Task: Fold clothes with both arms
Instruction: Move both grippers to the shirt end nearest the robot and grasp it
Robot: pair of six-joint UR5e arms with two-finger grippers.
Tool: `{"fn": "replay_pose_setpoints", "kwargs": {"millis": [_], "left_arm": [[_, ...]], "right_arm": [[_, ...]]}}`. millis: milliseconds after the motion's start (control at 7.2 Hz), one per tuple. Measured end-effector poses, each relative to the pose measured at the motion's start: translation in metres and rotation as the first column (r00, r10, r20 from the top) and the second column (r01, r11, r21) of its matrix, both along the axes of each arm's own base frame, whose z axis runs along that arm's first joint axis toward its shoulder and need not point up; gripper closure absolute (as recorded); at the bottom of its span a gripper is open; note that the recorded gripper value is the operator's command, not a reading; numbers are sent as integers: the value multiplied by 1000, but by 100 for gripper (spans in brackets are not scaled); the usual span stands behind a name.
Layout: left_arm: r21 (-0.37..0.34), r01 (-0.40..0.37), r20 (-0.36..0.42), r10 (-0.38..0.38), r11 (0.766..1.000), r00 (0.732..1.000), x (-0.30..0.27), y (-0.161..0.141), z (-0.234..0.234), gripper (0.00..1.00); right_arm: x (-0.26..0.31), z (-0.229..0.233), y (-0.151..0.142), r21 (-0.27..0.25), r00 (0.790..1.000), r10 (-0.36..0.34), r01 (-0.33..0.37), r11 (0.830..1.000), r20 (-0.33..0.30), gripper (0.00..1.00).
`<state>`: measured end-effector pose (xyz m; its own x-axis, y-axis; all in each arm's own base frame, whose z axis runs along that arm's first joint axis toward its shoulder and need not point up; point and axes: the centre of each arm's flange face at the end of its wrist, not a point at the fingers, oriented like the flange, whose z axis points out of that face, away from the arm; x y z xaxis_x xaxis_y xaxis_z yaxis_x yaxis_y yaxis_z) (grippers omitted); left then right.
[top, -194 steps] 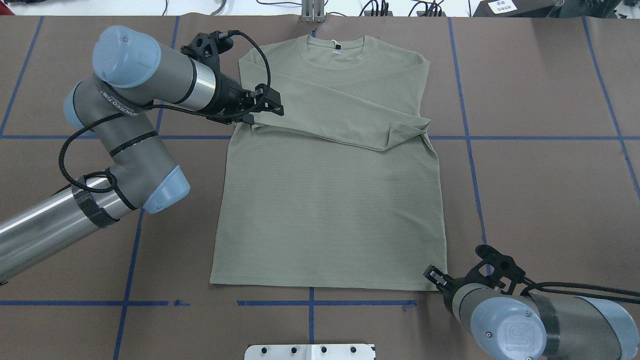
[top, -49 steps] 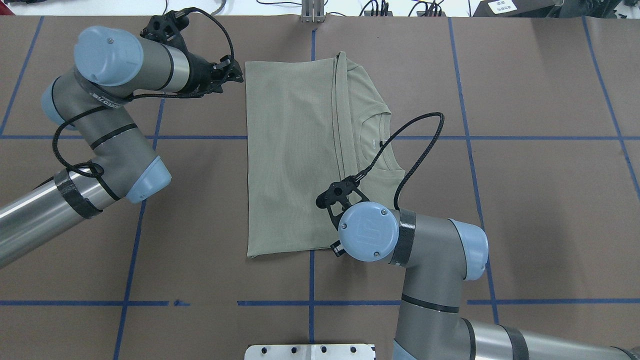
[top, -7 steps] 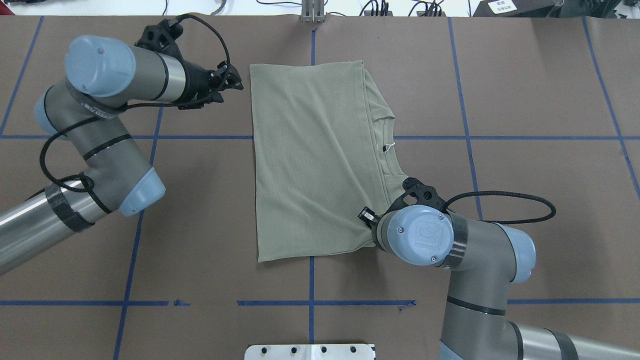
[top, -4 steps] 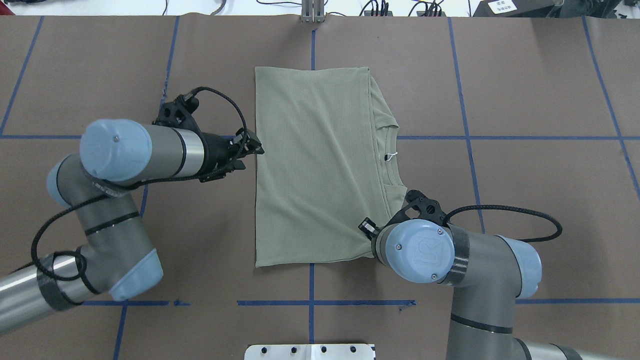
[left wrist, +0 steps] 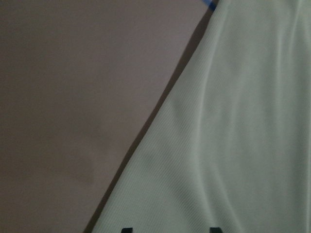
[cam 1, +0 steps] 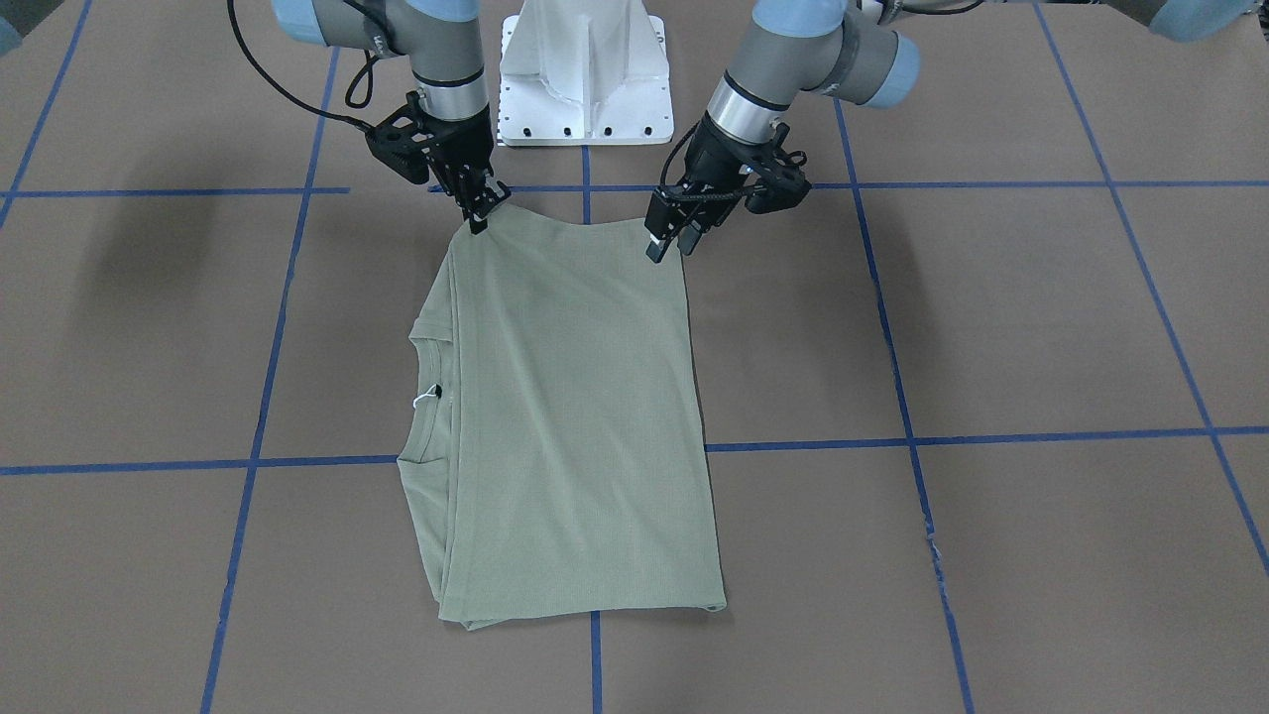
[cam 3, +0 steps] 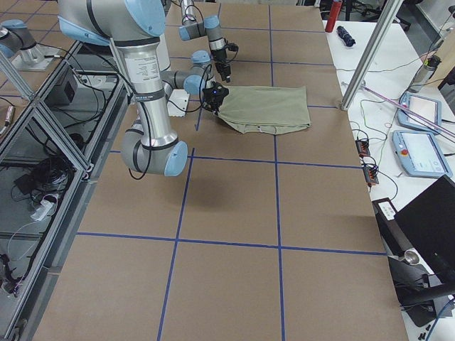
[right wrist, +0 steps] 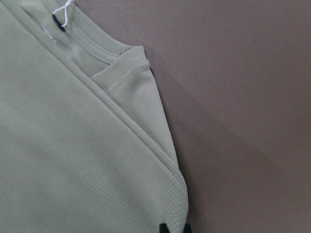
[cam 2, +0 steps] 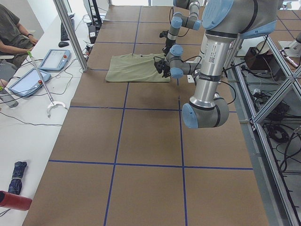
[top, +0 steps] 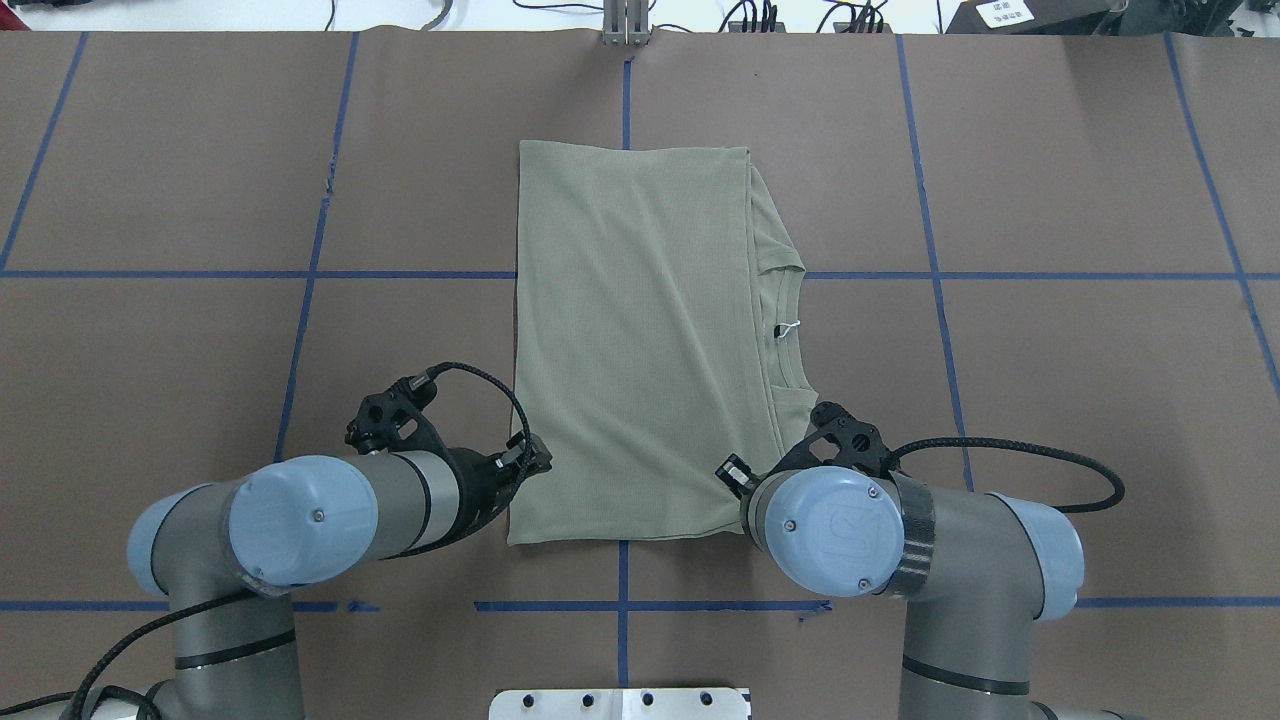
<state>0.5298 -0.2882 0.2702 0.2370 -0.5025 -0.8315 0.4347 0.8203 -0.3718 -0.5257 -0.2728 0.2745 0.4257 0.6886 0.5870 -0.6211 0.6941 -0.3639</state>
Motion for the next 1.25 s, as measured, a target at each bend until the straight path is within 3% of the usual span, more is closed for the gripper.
{"fn": "replay_pose_setpoints", "kwargs": {"millis": [417, 694, 972, 1250], "left_arm": [[-30, -33, 59, 34, 999, 998, 18, 27, 14, 45], [-35, -37, 72, 40, 999, 997, 21, 30, 17, 66], [-43, -34, 76, 37, 998, 996, 22, 31, 20, 100], [-47, -32, 77, 36, 998, 996, 22, 31, 21, 100]], "right_arm": [[0, 1, 1, -2, 1000, -1, 1, 1000, -9, 100], [1, 0, 1, -2, 1000, -2, 2, 1000, -10, 100], [2, -2, 1, -2, 1000, 0, 0, 1000, -7, 100], [2, -3, 1, -1, 1000, 0, 0, 1000, -4, 100]]}}
